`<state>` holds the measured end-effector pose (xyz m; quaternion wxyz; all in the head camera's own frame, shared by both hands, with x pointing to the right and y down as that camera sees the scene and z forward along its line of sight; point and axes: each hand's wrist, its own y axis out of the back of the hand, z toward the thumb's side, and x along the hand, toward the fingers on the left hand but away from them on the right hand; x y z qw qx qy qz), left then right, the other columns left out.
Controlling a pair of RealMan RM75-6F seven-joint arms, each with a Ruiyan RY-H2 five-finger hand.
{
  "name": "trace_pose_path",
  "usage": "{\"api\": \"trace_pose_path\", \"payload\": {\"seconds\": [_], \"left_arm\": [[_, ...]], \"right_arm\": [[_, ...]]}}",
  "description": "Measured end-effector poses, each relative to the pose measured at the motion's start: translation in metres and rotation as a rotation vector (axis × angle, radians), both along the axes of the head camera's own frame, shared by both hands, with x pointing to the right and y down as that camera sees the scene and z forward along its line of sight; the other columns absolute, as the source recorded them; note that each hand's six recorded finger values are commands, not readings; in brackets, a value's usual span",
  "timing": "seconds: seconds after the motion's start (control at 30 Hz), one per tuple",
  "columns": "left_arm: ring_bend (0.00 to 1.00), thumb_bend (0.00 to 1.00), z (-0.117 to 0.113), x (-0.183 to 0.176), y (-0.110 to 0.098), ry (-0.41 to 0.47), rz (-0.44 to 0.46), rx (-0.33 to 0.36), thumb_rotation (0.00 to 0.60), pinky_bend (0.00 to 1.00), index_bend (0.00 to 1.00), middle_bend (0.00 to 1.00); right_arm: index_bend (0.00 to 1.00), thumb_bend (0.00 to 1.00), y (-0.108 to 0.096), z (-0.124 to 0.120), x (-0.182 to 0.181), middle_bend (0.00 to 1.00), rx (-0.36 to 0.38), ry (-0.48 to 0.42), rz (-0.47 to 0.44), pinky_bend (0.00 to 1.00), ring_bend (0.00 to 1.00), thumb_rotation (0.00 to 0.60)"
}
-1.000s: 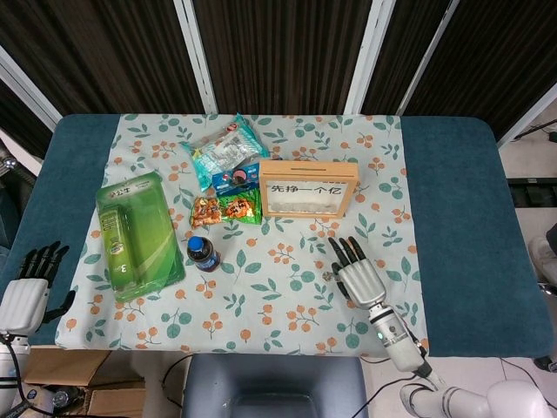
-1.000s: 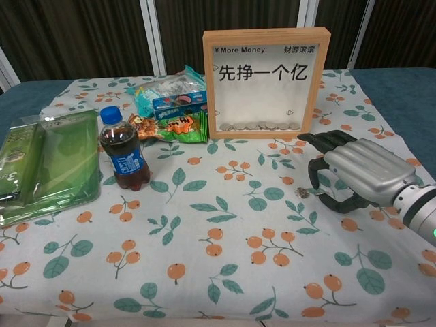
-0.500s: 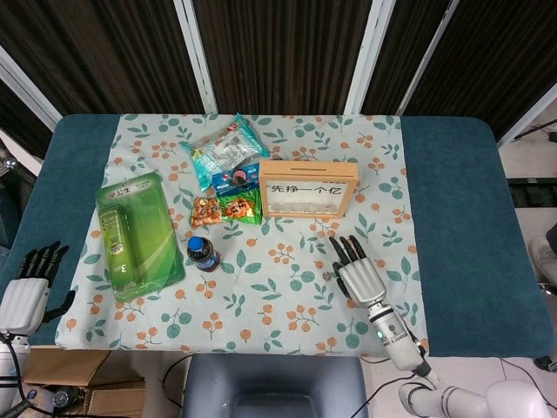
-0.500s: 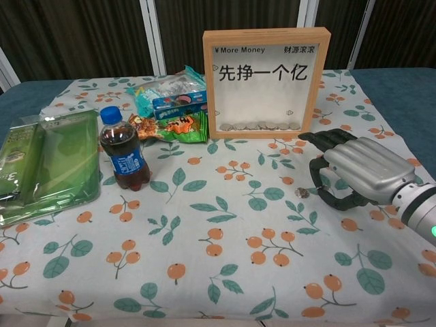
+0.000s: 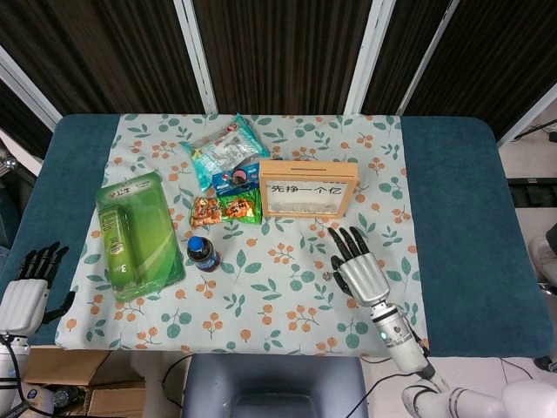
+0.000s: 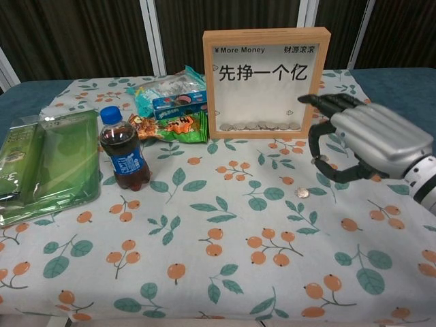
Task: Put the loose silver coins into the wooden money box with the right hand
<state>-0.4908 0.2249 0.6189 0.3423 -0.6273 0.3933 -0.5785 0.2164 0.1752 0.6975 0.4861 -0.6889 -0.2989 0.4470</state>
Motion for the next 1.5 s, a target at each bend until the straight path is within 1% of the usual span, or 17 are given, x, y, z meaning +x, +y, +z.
{"api": "trace_pose_path", "payload": {"seconds": [0.1, 0.2, 0.3, 0.33, 0.43, 0.57, 0.63, 0.7, 0.83, 0.93, 1.03, 1.13, 1.2, 1.5], "left_arm": [[0.0, 0.38, -0.001, 0.0, 0.001, 0.001, -0.001, 0.003, 0.6, 0.0, 0.0, 0.0], [0.0, 0.38, -0.002, -0.001, 0.001, 0.001, -0.001, 0.006, 0.6, 0.0, 0.0, 0.0], [0.0, 0.38, -0.003, -0.001, 0.001, 0.004, -0.002, 0.01, 0.6, 0.0, 0.0, 0.0], [0.0, 0.38, -0.004, -0.001, 0.0, 0.003, -0.002, 0.011, 0.6, 0.0, 0.0, 0.0], [0.0, 0.38, -0.005, -0.002, 0.0, 0.002, -0.004, 0.014, 0.6, 0.0, 0.0, 0.0], [0.0, 0.38, -0.008, -0.005, 0.0, 0.001, -0.013, 0.018, 0.6, 0.0, 0.0, 0.0], [0.0, 0.38, -0.008, -0.006, 0.0, 0.002, -0.016, 0.019, 0.6, 0.0, 0.0, 0.0], [0.0, 0.38, -0.009, -0.006, -0.001, 0.003, -0.019, 0.019, 0.6, 0.0, 0.0, 0.0], [0.0, 0.38, -0.009, -0.007, 0.0, 0.004, -0.022, 0.017, 0.6, 0.0, 0.0, 0.0], [0.0, 0.38, -0.01, -0.006, -0.002, 0.007, -0.02, 0.021, 0.6, 0.0, 0.0, 0.0], [0.0, 0.38, -0.011, -0.005, -0.003, 0.014, -0.019, 0.027, 0.6, 0.0, 0.0, 0.0], [0.0, 0.38, -0.013, -0.004, -0.006, 0.015, -0.016, 0.034, 0.6, 0.0, 0.0, 0.0], [0.0, 0.38, -0.013, -0.005, -0.006, 0.013, -0.016, 0.033, 0.6, 0.0, 0.0, 0.0], [0.0, 0.38, -0.013, -0.006, -0.005, 0.009, -0.018, 0.028, 0.6, 0.0, 0.0, 0.0]], "right_arm": [[0.76, 0.6, -0.01, -0.028, -0.008, 0.13, 0.05, -0.068, 0.009, 0.0, 0.0, 0.6], [0.76, 0.6, -0.024, -0.059, -0.016, 0.13, 0.107, -0.129, 0.023, 0.0, 0.0, 0.6], [0.76, 0.6, -0.046, -0.09, -0.025, 0.13, 0.165, -0.177, 0.046, 0.0, 0.0, 0.6], [0.76, 0.6, -0.056, -0.101, -0.028, 0.13, 0.19, -0.187, 0.056, 0.0, 0.0, 0.6], [0.77, 0.6, -0.085, -0.12, -0.035, 0.13, 0.233, -0.18, 0.082, 0.0, 0.0, 0.6], [0.77, 0.6, -0.119, -0.131, -0.045, 0.14, 0.248, -0.153, 0.121, 0.0, 0.0, 0.6], [0.77, 0.6, -0.137, -0.133, -0.05, 0.14, 0.247, -0.124, 0.142, 0.0, 0.0, 0.6], [0.77, 0.6, -0.148, -0.13, -0.054, 0.14, 0.232, -0.095, 0.158, 0.0, 0.0, 0.6], [0.77, 0.6, -0.171, -0.119, -0.062, 0.14, 0.188, -0.014, 0.201, 0.0, 0.0, 0.6], [0.77, 0.6, -0.187, -0.11, -0.07, 0.14, 0.178, 0.044, 0.217, 0.0, 0.0, 0.6], [0.77, 0.6, -0.198, -0.097, -0.072, 0.14, 0.163, 0.107, 0.234, 0.0, 0.0, 0.6], [0.78, 0.6, -0.203, -0.089, -0.073, 0.14, 0.164, 0.151, 0.235, 0.0, 0.0, 0.6], [0.78, 0.6, -0.204, -0.085, -0.073, 0.14, 0.157, 0.16, 0.238, 0.0, 0.0, 0.6], [0.78, 0.6, -0.206, -0.076, -0.073, 0.14, 0.105, 0.152, 0.277, 0.0, 0.0, 0.6]]}}
